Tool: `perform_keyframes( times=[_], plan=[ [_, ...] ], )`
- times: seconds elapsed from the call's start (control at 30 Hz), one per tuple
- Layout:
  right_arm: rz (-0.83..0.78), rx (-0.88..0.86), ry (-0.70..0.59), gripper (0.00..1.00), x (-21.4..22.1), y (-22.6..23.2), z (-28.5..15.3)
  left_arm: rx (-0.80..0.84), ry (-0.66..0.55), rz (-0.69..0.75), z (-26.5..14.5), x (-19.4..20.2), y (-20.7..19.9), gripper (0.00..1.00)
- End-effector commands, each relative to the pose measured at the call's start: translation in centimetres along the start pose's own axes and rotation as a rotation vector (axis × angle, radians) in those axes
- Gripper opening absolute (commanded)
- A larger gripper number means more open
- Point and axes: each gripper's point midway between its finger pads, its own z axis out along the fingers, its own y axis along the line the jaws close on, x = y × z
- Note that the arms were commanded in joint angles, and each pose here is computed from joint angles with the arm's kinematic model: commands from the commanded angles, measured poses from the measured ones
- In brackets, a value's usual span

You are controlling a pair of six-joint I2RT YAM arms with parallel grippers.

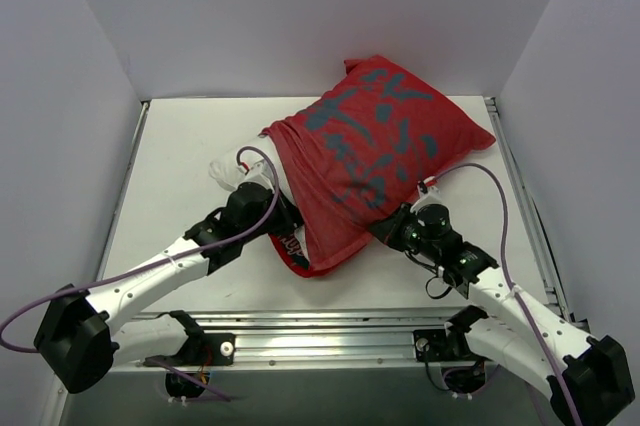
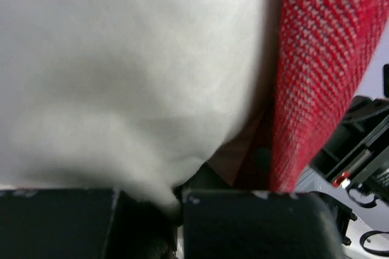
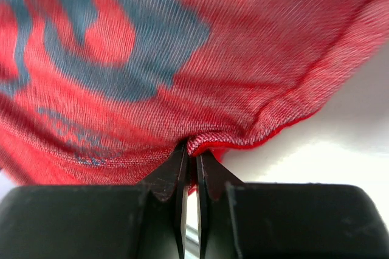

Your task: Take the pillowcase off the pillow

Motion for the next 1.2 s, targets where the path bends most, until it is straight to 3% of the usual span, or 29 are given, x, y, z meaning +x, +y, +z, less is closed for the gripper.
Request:
perform_keyframes(
  times=[0.0,0.17,0.4,0.7,0.9,0.93,0.97,1.03,1.07,1.13,1.17],
  plan=[
    [-0.072,0.130,-0.122,0.00,-4.0,-1.7,-0.2,0.063,-0.178,0.010,-2.5,-5.7,-3.1,0.02],
    [-0.039,0.305,-0.237,0.00,-8.2,-6.1,-0.4,-0.016,-0.126,-0.016,-6.8,-6.2,0.0,0.02],
    [0.083,0.364,-0.303,0.00,-11.9,-9.2,0.2,-0.120,-0.079,-0.015,-12.7,-4.3,3.4,0.02],
    [0.216,0.433,-0.450,0.00,-18.3,-11.9,-2.2,-0.285,-0.142,-0.172,-21.2,-0.7,8.5,0.02],
    [0.215,0.469,-0.424,0.00,-18.8,-13.3,-2.9,-0.259,-0.113,-0.257,-24.6,2.7,9.9,0.02],
    [0.179,0.419,-0.384,0.00,-18.6,-12.3,-2.4,-0.246,-0.099,-0.252,-24.5,3.2,9.9,0.05],
    [0.162,0.404,-0.364,0.10,-18.5,-11.8,-2.4,-0.232,-0.081,-0.245,-24.3,3.5,9.8,0.16],
    [0.100,0.367,-0.333,0.27,-18.8,-10.2,-2.6,-0.187,-0.024,-0.215,-23.6,4.1,8.9,0.51],
    [0.070,0.347,-0.317,0.42,-18.7,-9.1,-2.6,-0.174,-0.011,-0.200,-23.5,4.1,8.5,0.78],
    [0.010,0.344,-0.304,0.56,-18.7,-7.4,-3.3,-0.167,0.006,-0.143,-23.2,3.4,7.7,0.96],
    [-0.041,0.318,-0.319,0.68,-19.2,-5.1,-3.3,-0.147,-0.009,-0.115,-23.8,2.5,6.7,0.94]
  ],
)
